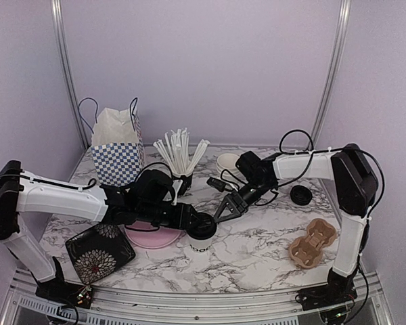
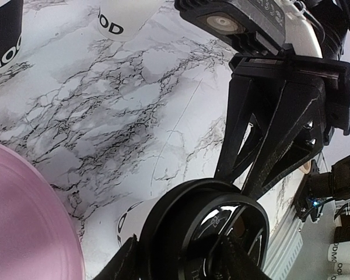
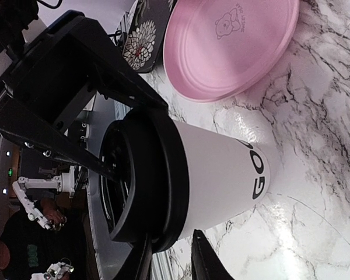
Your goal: Pack the takeout coffee
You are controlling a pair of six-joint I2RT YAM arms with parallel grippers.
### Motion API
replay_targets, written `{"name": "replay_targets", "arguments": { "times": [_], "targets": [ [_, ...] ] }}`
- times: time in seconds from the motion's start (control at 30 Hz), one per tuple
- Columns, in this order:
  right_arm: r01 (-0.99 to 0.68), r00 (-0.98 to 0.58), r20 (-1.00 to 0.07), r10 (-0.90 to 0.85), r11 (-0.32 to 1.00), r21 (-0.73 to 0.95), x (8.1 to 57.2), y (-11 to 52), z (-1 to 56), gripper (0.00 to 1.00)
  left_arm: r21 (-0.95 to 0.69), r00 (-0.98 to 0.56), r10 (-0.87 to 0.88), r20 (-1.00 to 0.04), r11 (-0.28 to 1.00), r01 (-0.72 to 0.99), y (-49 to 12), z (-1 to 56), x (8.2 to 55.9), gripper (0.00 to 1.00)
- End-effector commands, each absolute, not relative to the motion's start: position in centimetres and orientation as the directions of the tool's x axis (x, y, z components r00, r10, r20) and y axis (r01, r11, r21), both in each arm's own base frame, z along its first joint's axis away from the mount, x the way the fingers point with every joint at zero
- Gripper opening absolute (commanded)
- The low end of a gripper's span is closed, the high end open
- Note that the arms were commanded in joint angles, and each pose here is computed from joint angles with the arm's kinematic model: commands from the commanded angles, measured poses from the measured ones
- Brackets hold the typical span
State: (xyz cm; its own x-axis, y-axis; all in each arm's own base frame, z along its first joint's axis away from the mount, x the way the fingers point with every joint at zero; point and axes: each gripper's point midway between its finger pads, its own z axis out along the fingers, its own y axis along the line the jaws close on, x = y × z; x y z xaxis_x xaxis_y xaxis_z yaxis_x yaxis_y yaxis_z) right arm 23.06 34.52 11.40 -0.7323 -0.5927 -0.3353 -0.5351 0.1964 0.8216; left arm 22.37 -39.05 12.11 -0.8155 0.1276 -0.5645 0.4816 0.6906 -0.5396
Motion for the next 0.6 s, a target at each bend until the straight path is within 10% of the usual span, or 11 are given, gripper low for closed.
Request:
{"name": "replay_targets", "arguments": {
  "times": [0.0,0.23,0.57],
  "targets": [
    [-0.571,-0.723,-0.275,-0.634,0.324,0.754,23.3,33.8,6.4,0.21,-0.473,-0.81,0.202,-0.551,0.724,0.502,-38.2,10.4,21.9,0.54],
    [-0.622,-0.674,-0.429,-0.602,0.149,0.769,22.7,34.9,12.4,0.24,-0.49,-0.729,0.044,-0.683,0.713,0.502,-36.7,17.8,22.8,0.72],
    [-0.613,-0.675,-0.433,-0.597,0.126,0.78,22.7,35.3,12.8,0.26,-0.671,-0.865,-0.119,-0.488,0.684,0.285,-33.9,14.4,19.4,0.66]
  ]
}}
